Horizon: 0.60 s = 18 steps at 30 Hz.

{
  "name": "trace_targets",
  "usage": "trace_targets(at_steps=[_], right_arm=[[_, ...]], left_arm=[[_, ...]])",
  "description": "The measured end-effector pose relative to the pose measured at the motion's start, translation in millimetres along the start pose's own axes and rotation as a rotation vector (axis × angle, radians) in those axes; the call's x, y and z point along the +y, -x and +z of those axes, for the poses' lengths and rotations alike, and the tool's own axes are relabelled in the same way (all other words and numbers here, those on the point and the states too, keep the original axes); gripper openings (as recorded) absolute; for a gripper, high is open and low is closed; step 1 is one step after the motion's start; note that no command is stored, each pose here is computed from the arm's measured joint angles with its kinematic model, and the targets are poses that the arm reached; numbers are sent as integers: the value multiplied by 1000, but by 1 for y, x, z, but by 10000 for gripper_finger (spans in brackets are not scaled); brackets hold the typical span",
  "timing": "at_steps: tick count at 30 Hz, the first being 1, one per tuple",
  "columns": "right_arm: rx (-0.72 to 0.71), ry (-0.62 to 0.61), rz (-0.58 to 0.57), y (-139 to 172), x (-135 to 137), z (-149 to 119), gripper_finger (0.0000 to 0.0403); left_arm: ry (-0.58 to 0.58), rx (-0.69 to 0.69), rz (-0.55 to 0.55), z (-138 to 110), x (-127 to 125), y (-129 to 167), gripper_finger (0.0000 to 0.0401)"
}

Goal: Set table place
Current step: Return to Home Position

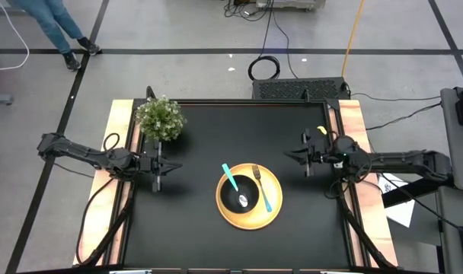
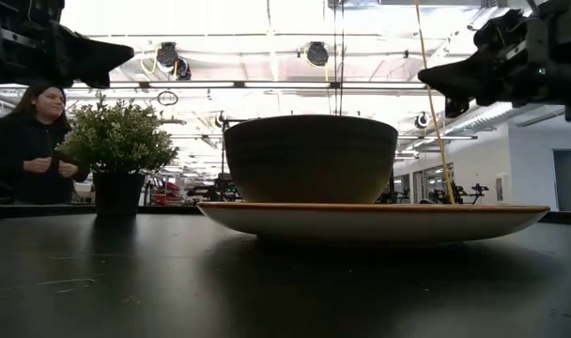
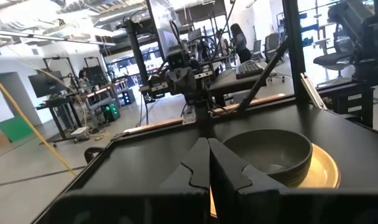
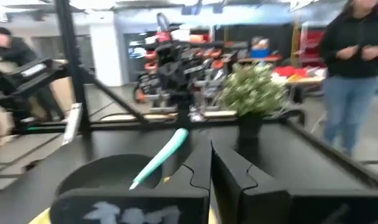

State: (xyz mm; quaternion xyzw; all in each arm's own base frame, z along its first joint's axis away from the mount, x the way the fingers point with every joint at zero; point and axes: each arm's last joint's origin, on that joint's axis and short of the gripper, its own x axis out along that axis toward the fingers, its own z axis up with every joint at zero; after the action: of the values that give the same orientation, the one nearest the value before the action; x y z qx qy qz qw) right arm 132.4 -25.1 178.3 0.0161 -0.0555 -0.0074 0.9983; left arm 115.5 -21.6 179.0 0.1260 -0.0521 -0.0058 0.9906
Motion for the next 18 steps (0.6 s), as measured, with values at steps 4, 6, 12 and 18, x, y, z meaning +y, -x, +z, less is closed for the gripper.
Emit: trace_targets(at_steps=[4,6,12,18], right_arm=[[36,-50,106,-5,5,-5,0],[73,-65,154,-8,9,-10,0],[206,-112,234,-15,22,-29,0],[324,-148,244,-20,34,-45,0]], left_arm=[[0,8,-2,-1,0,0,0],[2,7,-2,-1,0,0,0],[19,14,-3,-1,0,0,0],[22,43,-10,-4,-1,0,0]])
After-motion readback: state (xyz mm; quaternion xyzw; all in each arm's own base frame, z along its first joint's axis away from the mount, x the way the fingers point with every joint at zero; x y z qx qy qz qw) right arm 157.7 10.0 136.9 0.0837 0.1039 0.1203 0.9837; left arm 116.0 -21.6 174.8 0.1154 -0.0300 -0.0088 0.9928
